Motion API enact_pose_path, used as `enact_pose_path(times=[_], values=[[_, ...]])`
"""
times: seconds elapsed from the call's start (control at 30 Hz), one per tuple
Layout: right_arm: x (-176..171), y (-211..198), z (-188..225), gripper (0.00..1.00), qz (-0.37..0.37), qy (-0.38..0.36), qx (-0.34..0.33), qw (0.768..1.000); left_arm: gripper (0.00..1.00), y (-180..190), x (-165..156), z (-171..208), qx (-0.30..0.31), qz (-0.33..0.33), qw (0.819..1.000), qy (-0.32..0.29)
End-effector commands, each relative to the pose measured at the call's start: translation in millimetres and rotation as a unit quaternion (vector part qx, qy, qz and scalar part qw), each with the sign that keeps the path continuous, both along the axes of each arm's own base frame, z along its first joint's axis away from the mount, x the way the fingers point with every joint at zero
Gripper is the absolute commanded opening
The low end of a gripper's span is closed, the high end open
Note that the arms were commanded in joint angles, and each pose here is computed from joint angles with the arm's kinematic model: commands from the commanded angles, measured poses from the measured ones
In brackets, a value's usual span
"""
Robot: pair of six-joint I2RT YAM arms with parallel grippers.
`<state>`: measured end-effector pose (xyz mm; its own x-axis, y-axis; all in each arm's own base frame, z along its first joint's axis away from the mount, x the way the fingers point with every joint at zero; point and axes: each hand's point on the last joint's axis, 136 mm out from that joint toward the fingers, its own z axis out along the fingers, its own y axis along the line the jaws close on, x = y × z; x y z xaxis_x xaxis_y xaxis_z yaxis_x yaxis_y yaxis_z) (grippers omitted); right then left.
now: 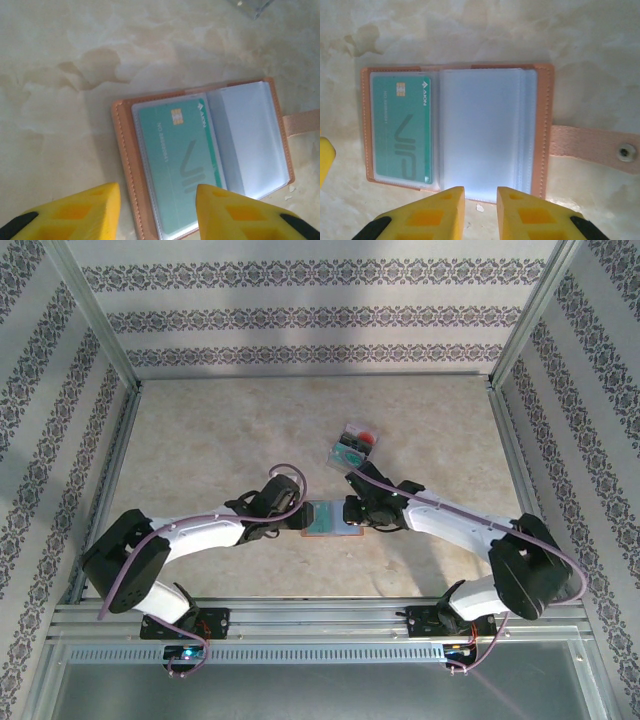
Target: Take the credit cards out of the card holder
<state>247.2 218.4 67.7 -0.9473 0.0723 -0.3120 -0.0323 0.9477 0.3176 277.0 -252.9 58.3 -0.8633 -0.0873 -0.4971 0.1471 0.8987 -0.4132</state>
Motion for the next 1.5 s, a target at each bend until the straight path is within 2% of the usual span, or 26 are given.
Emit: enact_pose_path(times=[0.0,0.23,0.77,1.27,1.47], values=[[7,13,2,0.25,0.002,0.005,0.023,1.000,0.41,-6,0,-3,-0.023,0.012,1.000,-0.001],[12,33,-3,0.25,0.016,0.015,0.038,0.999,0.30,-9,3,-14,-0.034,0.025,0.999,0.006],[20,65,-15,0.25,0.040,0.029,0.040,0.998,0.14,-8,11,-30,-0.064,0.050,0.996,0.028],[19,63,-39,0.25,0.035,0.052,0.027,0.998,0.11,-6,8,-39,-0.066,0.052,0.996,0.042],[17,62,-43,0.29,0.030,0.058,0.037,0.997,0.11,-6,7,-42,-0.064,0.050,0.996,0.046]])
